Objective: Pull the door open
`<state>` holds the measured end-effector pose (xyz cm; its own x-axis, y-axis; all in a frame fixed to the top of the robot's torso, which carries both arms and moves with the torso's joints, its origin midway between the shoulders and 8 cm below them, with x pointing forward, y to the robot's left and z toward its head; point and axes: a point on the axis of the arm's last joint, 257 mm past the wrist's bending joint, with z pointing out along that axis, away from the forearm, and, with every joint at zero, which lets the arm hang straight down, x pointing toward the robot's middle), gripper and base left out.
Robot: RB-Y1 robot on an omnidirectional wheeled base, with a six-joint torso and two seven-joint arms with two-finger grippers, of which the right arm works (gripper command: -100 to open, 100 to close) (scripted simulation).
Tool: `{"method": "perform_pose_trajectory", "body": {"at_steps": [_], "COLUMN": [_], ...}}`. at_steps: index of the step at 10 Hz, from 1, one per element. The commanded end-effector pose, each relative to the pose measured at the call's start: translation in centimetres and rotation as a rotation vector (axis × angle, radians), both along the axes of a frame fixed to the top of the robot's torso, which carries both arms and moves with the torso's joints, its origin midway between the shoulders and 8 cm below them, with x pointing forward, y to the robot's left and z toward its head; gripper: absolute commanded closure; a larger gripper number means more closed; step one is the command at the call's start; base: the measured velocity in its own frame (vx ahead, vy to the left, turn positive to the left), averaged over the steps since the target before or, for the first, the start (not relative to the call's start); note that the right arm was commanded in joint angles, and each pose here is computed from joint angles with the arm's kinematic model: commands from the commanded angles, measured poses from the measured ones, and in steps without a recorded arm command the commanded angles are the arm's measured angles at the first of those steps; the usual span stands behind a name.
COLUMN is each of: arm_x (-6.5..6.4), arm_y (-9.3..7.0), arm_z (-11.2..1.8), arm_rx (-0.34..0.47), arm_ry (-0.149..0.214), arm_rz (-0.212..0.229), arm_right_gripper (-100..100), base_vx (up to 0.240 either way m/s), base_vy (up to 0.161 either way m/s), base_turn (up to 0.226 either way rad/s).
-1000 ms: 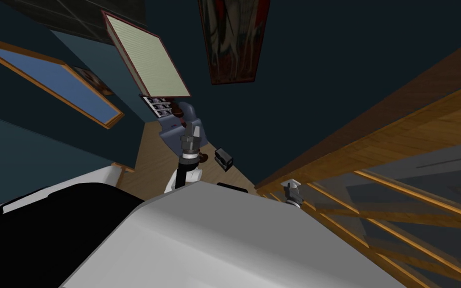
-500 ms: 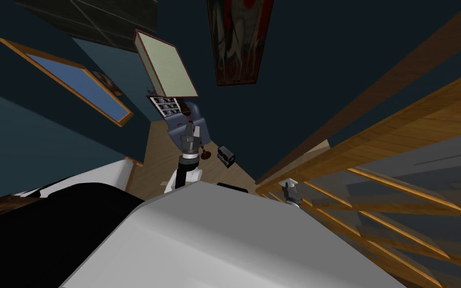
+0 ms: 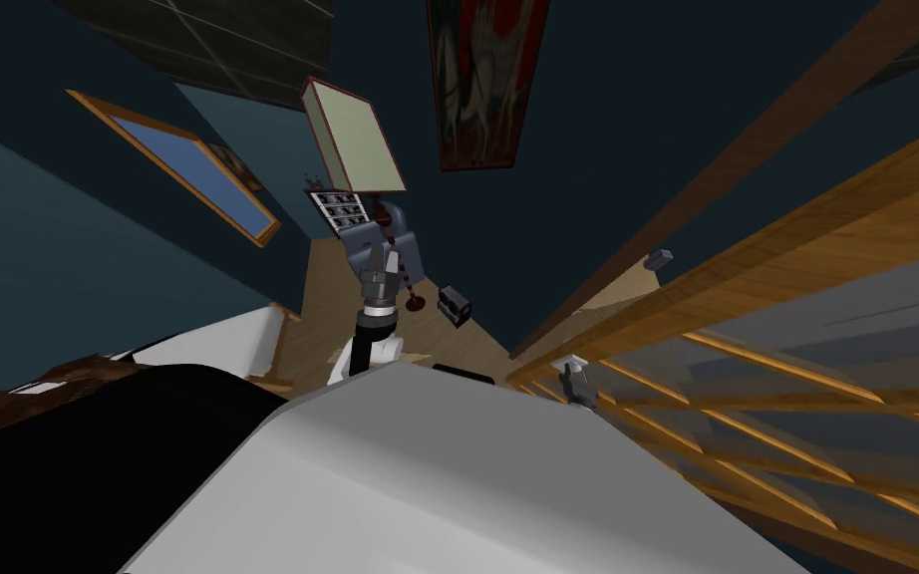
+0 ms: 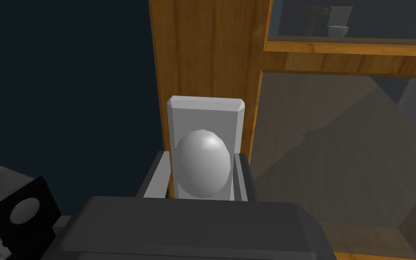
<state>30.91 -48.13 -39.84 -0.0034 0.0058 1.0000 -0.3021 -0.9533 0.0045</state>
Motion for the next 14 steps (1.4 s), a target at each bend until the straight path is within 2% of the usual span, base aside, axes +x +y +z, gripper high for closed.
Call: {"method": "perform_pose_trajectory", "body": {"at_steps": [1, 3, 4, 5, 10, 11, 12, 14], "arm_x": [-0.4, -0.7, -0.6, -1.0, -2.3, -1.9, -2.5, -2.8], "arm_y": [0.9, 1.8, 1.5, 2.7, 5.4, 5.1, 5.8, 6.2], "arm_z": [-0.2, -0.2, -0.2, -0.3, -0.2, -0.1, -0.3, -0.3], "arm_rx": [0.003, 0.005, 0.003, 0.003, 0.005, 0.003, 0.004, 0.004], "arm_ry": [0.003, 0.004, 0.005, 0.007, 0.004, 0.003, 0.007, 0.006], "arm_rz": [0.036, 0.073, 0.063, 0.103, 0.216, 0.202, 0.231, 0.251], "arm_right_gripper": [100, 100, 100, 100, 100, 100, 100, 100], "base_vx": [-0.242, -0.216, -0.106, -0.167, -0.238, -0.116, -0.176, -0.221], "base_vy": [0.005, -0.019, 0.001, -0.035, -0.048, -0.012, -0.027, -0.055], "base_turn": [0.05, 0.045, 0.016, 0.051, 0.053, 0.014, 0.108, 0.084]}}
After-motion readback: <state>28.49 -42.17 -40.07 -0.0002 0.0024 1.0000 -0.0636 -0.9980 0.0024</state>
